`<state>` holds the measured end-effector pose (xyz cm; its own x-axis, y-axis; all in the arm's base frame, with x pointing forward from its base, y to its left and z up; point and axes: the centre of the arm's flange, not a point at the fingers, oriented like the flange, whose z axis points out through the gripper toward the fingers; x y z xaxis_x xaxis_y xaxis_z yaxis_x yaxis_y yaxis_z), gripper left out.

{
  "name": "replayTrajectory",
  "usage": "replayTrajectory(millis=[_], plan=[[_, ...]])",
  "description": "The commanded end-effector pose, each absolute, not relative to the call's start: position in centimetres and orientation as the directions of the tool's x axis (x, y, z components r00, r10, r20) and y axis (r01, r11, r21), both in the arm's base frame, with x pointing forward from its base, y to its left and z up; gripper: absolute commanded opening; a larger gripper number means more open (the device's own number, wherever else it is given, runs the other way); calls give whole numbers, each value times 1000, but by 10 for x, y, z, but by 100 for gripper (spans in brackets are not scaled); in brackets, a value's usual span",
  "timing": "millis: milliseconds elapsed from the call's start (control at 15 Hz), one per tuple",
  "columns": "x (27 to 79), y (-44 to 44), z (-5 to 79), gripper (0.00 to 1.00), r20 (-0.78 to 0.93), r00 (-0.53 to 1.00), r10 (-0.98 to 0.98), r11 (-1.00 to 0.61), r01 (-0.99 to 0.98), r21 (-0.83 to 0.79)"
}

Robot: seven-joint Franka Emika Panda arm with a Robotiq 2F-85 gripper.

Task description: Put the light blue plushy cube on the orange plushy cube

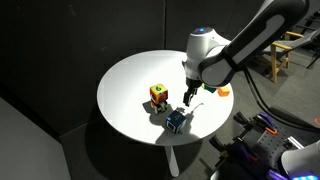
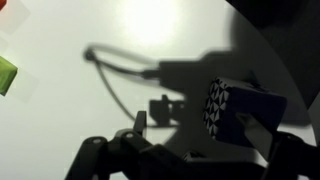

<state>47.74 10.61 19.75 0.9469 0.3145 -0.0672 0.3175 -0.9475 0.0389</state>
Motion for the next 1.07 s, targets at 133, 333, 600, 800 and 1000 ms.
replayTrajectory(millis=[133,333,600,800,1000], plan=[[479,108,195,100,-64,947,315,-947,318,38],[482,117,186,100,-62,940,334,-941,337,30],[482,138,175,100,-51,933,357,-933,358,29],[481,157,169,100,-50,926,375,-926,376,37],[479,174,162,100,-56,923,380,-923,382,44]])
